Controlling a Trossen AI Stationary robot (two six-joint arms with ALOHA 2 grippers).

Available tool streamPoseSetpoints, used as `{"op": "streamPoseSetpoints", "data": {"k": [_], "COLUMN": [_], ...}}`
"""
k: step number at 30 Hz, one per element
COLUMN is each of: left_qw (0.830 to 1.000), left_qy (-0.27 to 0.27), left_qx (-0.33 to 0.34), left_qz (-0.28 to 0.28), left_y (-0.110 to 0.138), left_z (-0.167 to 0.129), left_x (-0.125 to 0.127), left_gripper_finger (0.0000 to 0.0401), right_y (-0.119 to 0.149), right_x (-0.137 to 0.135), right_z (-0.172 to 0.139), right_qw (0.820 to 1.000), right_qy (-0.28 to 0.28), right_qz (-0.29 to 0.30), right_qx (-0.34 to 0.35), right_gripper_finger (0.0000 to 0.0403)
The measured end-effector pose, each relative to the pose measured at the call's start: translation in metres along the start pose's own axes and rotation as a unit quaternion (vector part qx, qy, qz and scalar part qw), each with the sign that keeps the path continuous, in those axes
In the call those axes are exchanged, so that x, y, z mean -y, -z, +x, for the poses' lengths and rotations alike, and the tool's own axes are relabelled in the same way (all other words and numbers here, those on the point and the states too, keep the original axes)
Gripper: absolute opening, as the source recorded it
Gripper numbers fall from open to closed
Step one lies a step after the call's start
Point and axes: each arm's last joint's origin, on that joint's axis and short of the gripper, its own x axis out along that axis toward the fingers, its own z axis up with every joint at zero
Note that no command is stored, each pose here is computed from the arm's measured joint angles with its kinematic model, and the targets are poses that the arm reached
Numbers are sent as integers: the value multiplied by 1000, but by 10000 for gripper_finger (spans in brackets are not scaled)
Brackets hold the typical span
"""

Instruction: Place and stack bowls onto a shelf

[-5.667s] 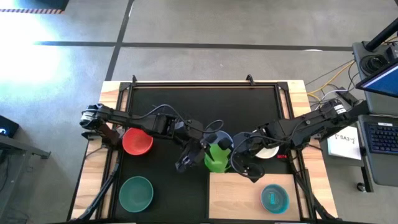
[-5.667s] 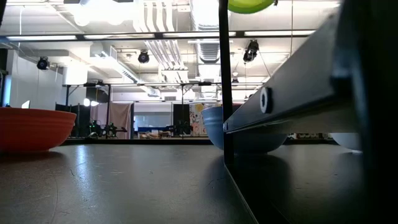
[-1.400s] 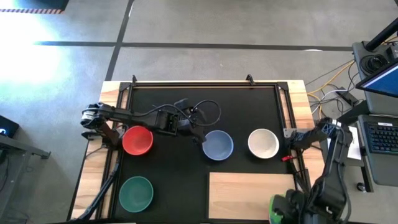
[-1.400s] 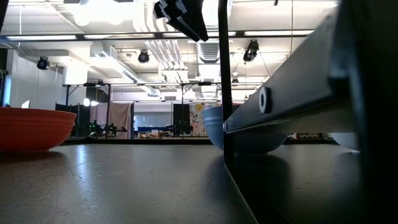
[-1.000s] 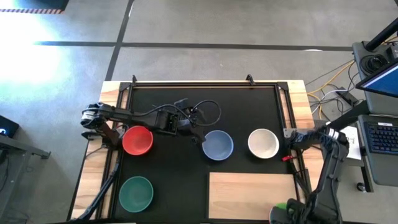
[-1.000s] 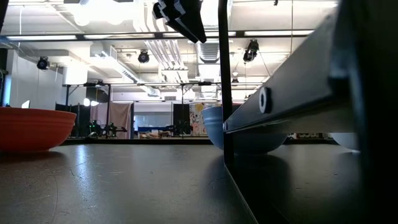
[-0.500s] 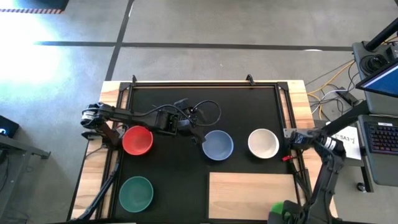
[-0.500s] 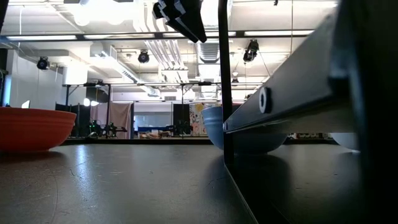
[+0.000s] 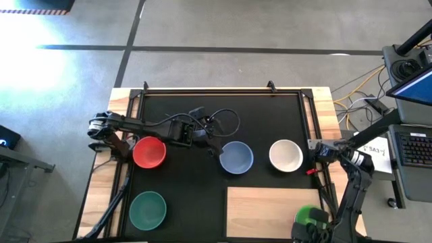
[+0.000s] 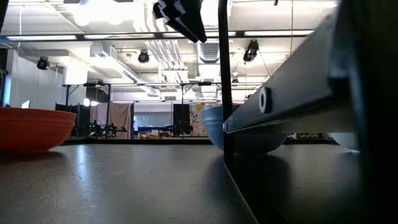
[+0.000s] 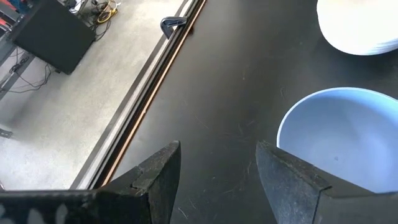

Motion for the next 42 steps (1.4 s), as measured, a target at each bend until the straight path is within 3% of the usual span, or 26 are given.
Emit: {"op": "streamPoseSetpoints", "data": {"k": [7, 15, 19, 22, 25, 28, 34, 42], "left_qw": [1000, 1000, 1000, 1000, 1000, 1000, 1000, 999], "left_qy": [0, 0, 0, 2, 13, 15, 15, 29], "left_qx": [-1, -3, -3, -4, -6, -7, -8, -11], "left_qz": [2, 3, 3, 0, -2, -2, -1, 9], "left_y": [0, 1, 1, 1, 1, 1, 1, 2], "left_z": [1, 3, 3, 3, 3, 3, 3, 3], "left_x": [1, 2, 2, 2, 3, 3, 3, 4], "left_gripper_finger": [192, 192, 192, 192, 192, 192, 192, 192], "right_y": [-1, 2, 5, 5, 1, -7, -42, -73], "right_x": [0, 0, 0, 4, 16, 25, 45, 102], "right_z": [0, -3, -20, -36, -44, -44, -35, -39], "right_qw": [1000, 1000, 998, 999, 997, 992, 989, 987], "right_qy": [0, -5, -35, -46, -2, 48, 84, 103], "right_qz": [-5, -8, -18, -25, -19, -6, 31, 56], "right_qx": [16, -26, -40, -9, 74, 114, 117, 106], "right_gripper_finger": [19, 85, 115, 129, 132, 127, 121, 119]}}
